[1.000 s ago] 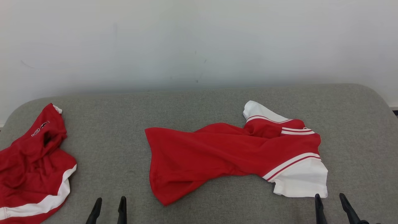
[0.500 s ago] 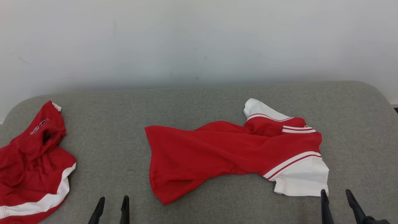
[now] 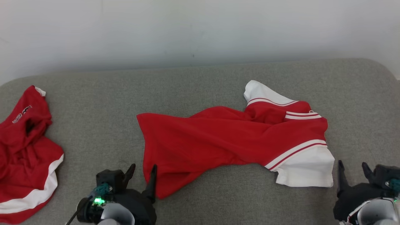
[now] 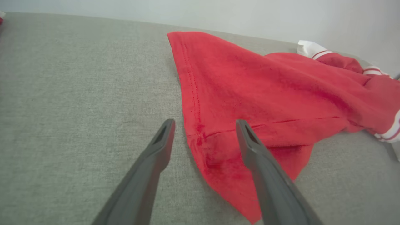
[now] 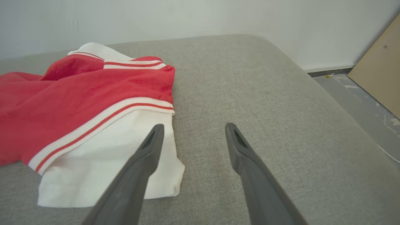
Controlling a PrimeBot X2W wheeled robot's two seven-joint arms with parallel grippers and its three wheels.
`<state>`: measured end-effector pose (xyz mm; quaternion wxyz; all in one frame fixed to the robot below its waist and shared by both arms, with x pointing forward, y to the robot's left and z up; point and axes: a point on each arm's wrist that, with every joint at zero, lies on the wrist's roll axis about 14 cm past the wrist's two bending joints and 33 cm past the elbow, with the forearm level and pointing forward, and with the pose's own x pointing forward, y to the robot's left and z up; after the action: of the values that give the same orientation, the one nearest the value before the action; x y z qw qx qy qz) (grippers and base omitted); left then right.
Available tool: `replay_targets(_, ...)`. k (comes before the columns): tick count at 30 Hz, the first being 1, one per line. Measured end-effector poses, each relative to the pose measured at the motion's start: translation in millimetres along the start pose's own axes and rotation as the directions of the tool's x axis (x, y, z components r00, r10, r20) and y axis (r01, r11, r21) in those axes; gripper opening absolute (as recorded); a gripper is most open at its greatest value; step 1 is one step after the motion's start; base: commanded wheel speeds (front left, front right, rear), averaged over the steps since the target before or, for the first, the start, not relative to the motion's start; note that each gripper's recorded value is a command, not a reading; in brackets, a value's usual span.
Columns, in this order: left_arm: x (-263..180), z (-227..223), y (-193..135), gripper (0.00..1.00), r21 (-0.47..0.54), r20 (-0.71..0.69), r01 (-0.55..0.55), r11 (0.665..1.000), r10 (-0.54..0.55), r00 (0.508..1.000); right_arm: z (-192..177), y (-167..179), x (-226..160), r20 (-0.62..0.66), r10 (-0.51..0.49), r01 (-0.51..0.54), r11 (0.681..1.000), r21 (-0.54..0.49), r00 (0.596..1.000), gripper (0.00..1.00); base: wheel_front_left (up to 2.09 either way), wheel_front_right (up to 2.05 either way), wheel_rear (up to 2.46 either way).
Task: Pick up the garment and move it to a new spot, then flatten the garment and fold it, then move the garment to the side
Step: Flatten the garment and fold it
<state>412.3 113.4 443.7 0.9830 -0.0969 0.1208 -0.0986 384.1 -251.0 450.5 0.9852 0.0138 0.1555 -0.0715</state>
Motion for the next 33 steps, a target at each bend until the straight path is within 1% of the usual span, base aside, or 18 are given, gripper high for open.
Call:
replay_targets(2, 11, -5, 0, 1.00, -0.007, -0.034, -0.014, 1.000, 0.014, 0.999, -12, 0, 9, -0.081, -0.007, 0.005, 1.000, -0.018, 0.997, 1.00, 0.00, 0.00, 0.00)
replay_targets(3, 16, -8, 1, 1.00, -0.001, -0.053, -0.021, 1.000, 0.021, 0.998, -18, -1, 11, -0.108, -0.012, 0.010, 1.000, -0.023, 0.994, 1.00, 0.00, 0.00, 0.00)
replay_targets(6, 25, -25, -1, 1.00, -0.022, -0.128, -0.025, 0.999, 0.022, 0.992, -33, -7, 16, -0.173, -0.034, 0.029, 0.999, -0.032, 0.984, 1.00, 0.00, 0.00, 0.00)
replay_targets(7, 28, -37, -1, 1.00, -0.024, -0.182, -0.032, 0.999, 0.027, 0.983, -43, -11, 17, -0.207, -0.047, 0.040, 0.999, -0.034, 0.977, 1.00, 0.00, 0.00, 0.00)
replay_targets(12, 36, -46, 3, 1.00, -0.026, -0.224, -0.061, 0.998, 0.053, 0.973, -60, -21, 17, -0.267, -0.079, 0.067, 0.996, -0.054, 0.961, 1.00, 0.00, 0.00, 0.00)
replay_targets(17, 40, -50, 5, 1.00, -0.042, -0.233, -0.081, 0.996, 0.069, 0.970, -73, -25, 18, -0.308, -0.096, 0.081, 0.995, -0.061, 0.946, 1.00, 0.00, 0.00, 0.00)
replay_targets(24, 31, -46, 15, 1.00, -0.060, -0.182, -0.106, 0.993, 0.094, 0.979, -75, -23, 22, -0.307, -0.089, 0.081, 0.996, -0.037, 0.948, 1.00, 0.00, 0.00, 0.00)
replay_targets(30, 22, -41, 22, 1.00, -0.052, -0.165, -0.126, 0.991, 0.116, 0.980, -81, -19, 22, -0.346, -0.075, 0.066, 0.997, -0.038, 0.935, 1.00, 0.00, 0.00, 0.00)
replay_targets(33, 19, -39, 25, 1.00, -0.033, -0.157, -0.129, 0.991, 0.122, 0.980, -80, -14, 23, -0.341, -0.059, 0.055, 0.998, -0.021, 0.938, 1.00, 0.00, 0.00, 0.00)
